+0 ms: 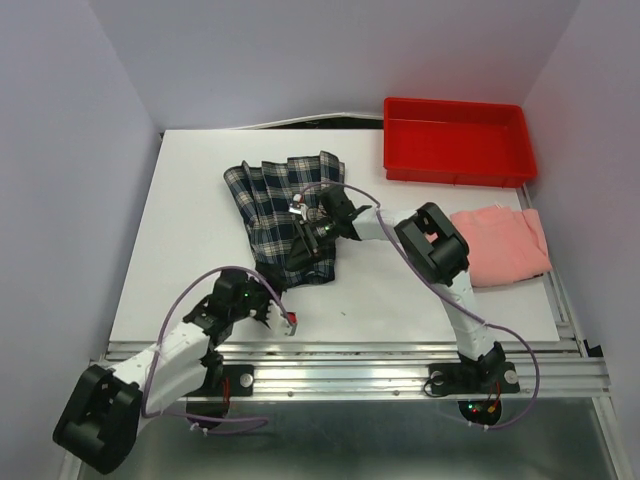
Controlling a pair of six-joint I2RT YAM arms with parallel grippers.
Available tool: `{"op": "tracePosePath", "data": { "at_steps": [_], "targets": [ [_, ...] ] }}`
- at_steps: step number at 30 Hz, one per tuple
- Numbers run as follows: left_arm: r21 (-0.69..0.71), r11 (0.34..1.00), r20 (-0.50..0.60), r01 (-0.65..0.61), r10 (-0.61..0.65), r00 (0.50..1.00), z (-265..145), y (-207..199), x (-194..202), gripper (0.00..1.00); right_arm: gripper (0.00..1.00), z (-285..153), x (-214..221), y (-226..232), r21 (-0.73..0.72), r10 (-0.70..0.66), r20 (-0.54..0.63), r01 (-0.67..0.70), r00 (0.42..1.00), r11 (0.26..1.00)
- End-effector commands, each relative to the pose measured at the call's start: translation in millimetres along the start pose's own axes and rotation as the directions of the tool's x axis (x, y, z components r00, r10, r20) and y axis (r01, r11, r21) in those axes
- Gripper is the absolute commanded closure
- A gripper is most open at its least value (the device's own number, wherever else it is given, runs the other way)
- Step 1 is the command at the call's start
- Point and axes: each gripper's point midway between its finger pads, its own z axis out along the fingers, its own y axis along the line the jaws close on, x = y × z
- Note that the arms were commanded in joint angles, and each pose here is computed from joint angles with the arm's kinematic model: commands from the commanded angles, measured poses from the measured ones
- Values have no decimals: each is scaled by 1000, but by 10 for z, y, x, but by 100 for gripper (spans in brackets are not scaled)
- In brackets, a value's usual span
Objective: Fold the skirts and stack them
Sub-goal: Fold the skirt
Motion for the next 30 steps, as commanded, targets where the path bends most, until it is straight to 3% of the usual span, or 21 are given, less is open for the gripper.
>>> {"op": "tracePosePath", "data": {
  "at_steps": [1, 6, 10, 15, 16, 22, 24, 30],
  "targets": [
    [30, 992, -17, 119, -118, 993, 122, -60, -24, 2, 41, 93, 169, -464, 89, 65, 10, -66, 998, 994],
    [67, 979, -52, 190, -187, 981, 254, 33, -13, 8, 41, 109, 203, -463, 73, 105, 0, -105, 994, 992],
    [77, 964, -81, 254, -247, 966, 377, 203, -26, 20, 42, 138, 231, -402, 13, 170, -21, -169, 985, 985],
    [73, 945, -129, 320, -309, 942, 436, 234, 8, 47, 50, 164, 259, -373, -34, 242, -23, -243, 970, 969],
    [72, 944, -132, 323, -312, 941, 425, 231, 11, 57, 52, 164, 237, -350, -42, 252, -16, -253, 967, 967],
    [104, 936, -138, 335, -320, 937, 352, 144, -14, 92, 54, 96, 110, -305, -81, 295, 24, -292, 955, 953],
    [146, 925, -143, 352, -332, 932, 326, 56, -39, 99, 53, -14, -44, -318, -80, 279, 67, -273, 958, 959],
    [241, 888, -104, 391, -377, 920, 215, -3, -226, 100, 46, -436, -702, -44, -85, 137, 214, -121, 967, 989]
  ]
}}
